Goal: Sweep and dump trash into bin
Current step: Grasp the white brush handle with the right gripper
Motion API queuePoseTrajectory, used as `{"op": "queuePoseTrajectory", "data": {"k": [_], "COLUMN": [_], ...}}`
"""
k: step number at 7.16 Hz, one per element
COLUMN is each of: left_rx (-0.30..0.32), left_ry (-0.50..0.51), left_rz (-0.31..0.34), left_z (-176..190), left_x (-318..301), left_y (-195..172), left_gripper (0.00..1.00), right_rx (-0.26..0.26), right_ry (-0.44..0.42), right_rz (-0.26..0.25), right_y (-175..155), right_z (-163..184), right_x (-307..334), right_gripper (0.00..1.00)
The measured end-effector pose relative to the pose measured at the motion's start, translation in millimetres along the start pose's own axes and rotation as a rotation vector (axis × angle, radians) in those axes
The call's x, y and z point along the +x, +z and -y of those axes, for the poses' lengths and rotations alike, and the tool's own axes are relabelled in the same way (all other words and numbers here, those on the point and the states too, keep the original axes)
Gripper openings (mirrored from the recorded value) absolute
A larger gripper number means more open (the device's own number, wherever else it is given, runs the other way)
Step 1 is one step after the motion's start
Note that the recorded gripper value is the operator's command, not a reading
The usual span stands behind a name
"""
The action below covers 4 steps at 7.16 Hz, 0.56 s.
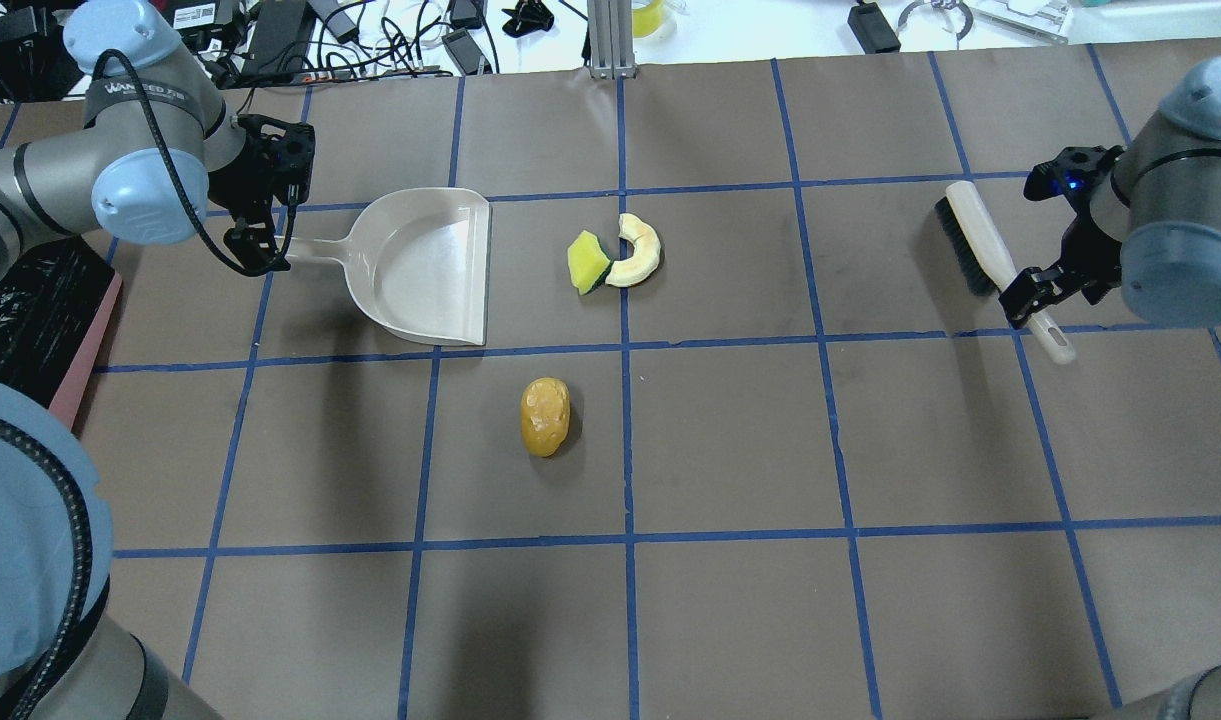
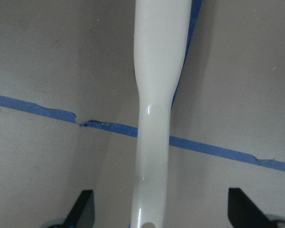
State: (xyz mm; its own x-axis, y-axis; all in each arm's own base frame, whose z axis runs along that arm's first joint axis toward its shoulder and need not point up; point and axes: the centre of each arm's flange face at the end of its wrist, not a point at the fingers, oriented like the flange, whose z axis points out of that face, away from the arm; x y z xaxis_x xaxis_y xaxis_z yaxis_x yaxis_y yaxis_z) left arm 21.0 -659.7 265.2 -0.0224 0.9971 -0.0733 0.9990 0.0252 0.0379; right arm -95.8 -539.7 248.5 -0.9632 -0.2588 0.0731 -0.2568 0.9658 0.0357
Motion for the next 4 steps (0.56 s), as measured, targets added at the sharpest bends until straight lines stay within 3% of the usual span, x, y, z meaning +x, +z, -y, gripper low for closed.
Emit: {"op": "queuePoseTrajectory", "data": {"k": [2,3,4], "left_rx": [0.004,0.009,0.018], "left_ry": [-0.011,-0.023,-0.03], "left_rz": [-0.025,-0.039,-0.043], "left_z": [-13,-21,-24], "left_x": [3,5,5], "left_y": [18,27,32], "left_gripper": [0.97,0.9,0.75], "right_rx": [-0.015,-0.022,-0.026], "right_ry": [0.0,-0.001,-0.001], "right_rz": [0.012,0.018,0.021], "right_y": [9,14,17], "right_z": [1,1,2], "right_x": [0,0,0], "right_gripper": [0.92,0.84,0.65]}}
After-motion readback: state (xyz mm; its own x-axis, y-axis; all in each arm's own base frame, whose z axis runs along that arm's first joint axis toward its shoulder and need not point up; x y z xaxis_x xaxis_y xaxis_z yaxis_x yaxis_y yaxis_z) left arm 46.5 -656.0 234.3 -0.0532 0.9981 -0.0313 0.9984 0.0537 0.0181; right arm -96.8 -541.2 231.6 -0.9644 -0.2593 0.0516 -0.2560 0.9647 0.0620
